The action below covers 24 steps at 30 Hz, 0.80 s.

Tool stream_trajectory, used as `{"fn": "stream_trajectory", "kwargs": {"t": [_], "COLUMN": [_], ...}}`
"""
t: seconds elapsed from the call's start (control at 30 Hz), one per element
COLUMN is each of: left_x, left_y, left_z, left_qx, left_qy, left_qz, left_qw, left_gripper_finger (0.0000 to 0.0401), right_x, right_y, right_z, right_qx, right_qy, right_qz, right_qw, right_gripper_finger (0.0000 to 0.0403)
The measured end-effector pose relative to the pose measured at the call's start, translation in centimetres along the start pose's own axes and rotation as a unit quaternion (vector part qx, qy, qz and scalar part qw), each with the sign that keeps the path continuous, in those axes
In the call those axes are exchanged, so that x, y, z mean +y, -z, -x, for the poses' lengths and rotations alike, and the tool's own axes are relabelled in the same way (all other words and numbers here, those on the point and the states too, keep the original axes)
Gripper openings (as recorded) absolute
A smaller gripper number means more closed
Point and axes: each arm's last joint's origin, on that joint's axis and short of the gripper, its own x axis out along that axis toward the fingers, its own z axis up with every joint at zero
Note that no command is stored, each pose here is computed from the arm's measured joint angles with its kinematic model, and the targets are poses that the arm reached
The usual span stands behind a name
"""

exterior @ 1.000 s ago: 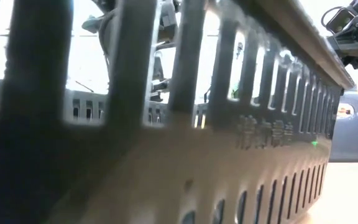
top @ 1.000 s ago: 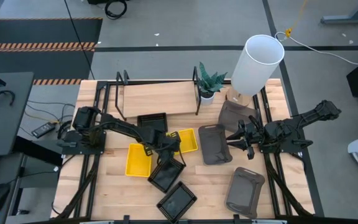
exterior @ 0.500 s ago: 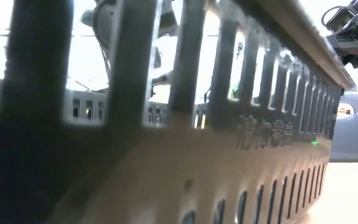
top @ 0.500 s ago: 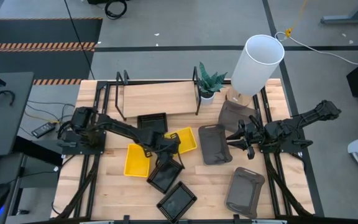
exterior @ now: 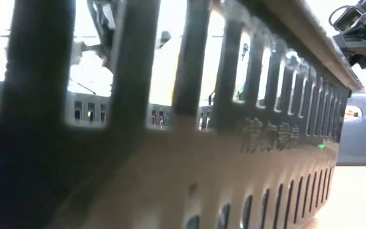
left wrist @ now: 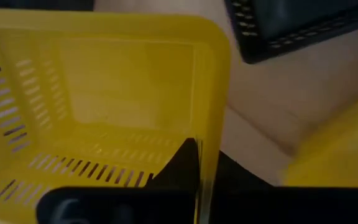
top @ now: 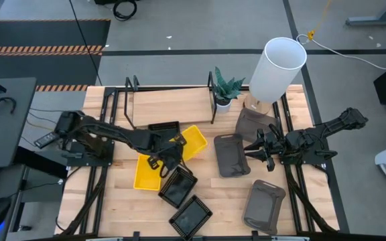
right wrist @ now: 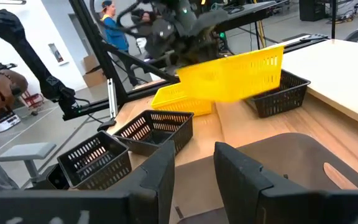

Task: Stack baskets on shelf by color
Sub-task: Stack the right yellow bin on the left yellow bins

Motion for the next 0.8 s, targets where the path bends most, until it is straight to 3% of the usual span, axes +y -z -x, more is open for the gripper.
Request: {"fn": "stream_trajectory", "kwargs": {"t": [0.13,0.3,0.8], "left_x": [-0.6,-1.6,-7.5], "left_y": [0.9,1.5,-0.6], "left_z": [2.0,4.0,7.2], "left_qx": [-0.016,-0.027,0.049], "left_qy": [0.038,0.100,0.155], "left_qz": [0.087,0.207,0.366], "left_qw": [0.995,0.973,0.916], "left_gripper_finger": [0.0005,0.0005,0.0005], "right_x": [0.0,0.0,0.0], "right_y": [0.0,0.0,0.0], "right_z": [0.0,0.0,0.0], "right_qx": [0.000,0.000,0.000], "right_qy": [0.000,0.000,0.000], "right_qz": [0.000,0.000,0.000], "right_qw": [1.000,1.000,1.000], "right_gripper_finger": [0.0119,0.0119,0.0119]}}
